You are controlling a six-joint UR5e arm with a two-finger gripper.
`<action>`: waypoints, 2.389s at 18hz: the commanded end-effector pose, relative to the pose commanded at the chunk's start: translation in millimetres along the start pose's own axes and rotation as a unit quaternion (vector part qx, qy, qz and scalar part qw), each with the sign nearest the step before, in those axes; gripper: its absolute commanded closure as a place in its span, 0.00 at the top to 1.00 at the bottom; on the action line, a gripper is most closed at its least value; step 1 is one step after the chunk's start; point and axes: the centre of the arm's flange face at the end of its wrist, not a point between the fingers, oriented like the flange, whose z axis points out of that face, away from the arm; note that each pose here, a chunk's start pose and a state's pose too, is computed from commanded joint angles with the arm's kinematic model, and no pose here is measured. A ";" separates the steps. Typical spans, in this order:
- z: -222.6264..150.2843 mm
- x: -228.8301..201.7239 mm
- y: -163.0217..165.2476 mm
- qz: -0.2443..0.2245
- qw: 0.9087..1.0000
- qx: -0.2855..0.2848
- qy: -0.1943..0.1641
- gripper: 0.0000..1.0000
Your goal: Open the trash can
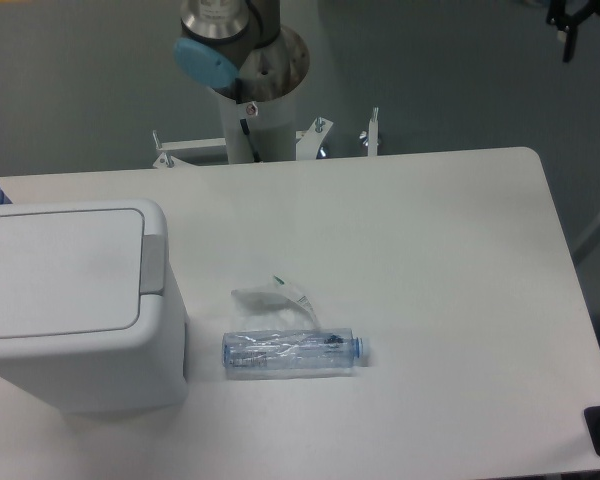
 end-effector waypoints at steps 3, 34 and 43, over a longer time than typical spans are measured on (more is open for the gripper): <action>-0.9 0.3 -1.6 0.002 1.000 -0.002 -0.001 1.00; 9.6 58.9 -199.5 -0.331 0.939 0.078 0.051 1.00; -0.9 90.3 -252.8 -0.442 0.879 0.131 0.121 1.00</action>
